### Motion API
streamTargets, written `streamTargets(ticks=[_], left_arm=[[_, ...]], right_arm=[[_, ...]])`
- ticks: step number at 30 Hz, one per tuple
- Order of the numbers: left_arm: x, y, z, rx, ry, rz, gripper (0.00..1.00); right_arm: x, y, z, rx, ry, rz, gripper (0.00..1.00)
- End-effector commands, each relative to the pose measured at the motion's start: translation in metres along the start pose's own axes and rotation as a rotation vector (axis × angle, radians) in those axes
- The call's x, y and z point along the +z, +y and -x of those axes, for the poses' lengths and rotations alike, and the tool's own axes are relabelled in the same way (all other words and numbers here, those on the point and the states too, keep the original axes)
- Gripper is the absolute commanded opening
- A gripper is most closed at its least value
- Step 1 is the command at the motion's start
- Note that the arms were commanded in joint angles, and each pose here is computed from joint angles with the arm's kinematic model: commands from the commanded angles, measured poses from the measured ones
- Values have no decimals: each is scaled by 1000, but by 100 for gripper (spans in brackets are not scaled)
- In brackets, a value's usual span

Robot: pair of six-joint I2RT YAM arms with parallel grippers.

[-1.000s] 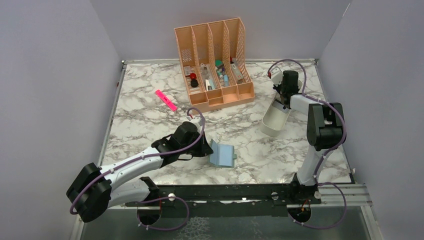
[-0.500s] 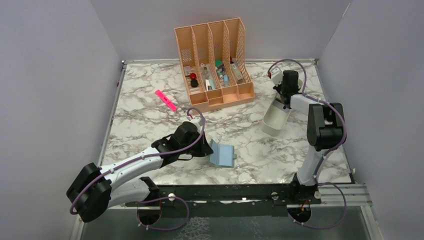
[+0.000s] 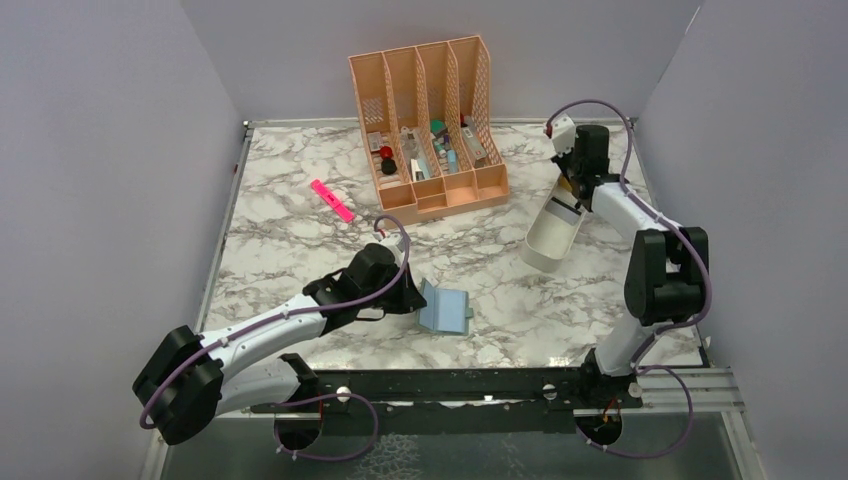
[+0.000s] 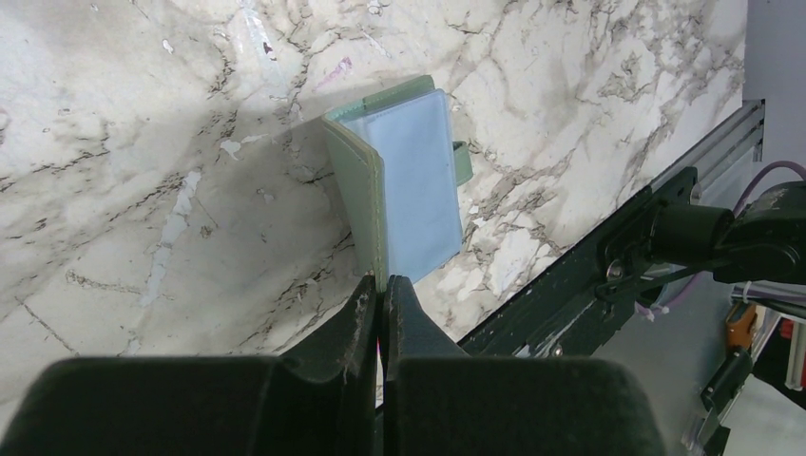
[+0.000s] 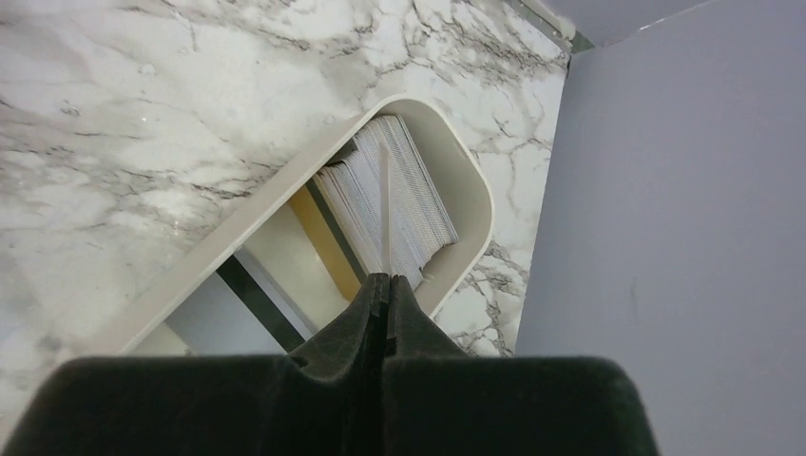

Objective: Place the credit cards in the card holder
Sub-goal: Pick up the credit card from the storage box.

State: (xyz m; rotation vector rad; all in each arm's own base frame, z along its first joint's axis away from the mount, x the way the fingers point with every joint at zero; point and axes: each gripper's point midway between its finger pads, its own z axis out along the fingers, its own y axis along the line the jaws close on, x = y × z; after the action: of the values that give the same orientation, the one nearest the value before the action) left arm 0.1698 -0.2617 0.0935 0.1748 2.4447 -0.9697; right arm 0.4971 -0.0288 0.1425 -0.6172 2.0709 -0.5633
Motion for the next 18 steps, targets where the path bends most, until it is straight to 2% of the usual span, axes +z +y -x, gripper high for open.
streamTargets(ticks=[1,6,12,18], left_arm=[[4,-1,6,-11,-40,-9,4],[10,15,0,-33,-50,41,1],[14,30,-5,-69,-64,65,0],[13,36,-10,-129,-73,55,0]], right_arm=[[-28,4,21,83,-12,57,1],[-62,20,49,145,-35,86,1],[-108,61,80,150,19,12,1],[-151,104,87,190,67,17,1]])
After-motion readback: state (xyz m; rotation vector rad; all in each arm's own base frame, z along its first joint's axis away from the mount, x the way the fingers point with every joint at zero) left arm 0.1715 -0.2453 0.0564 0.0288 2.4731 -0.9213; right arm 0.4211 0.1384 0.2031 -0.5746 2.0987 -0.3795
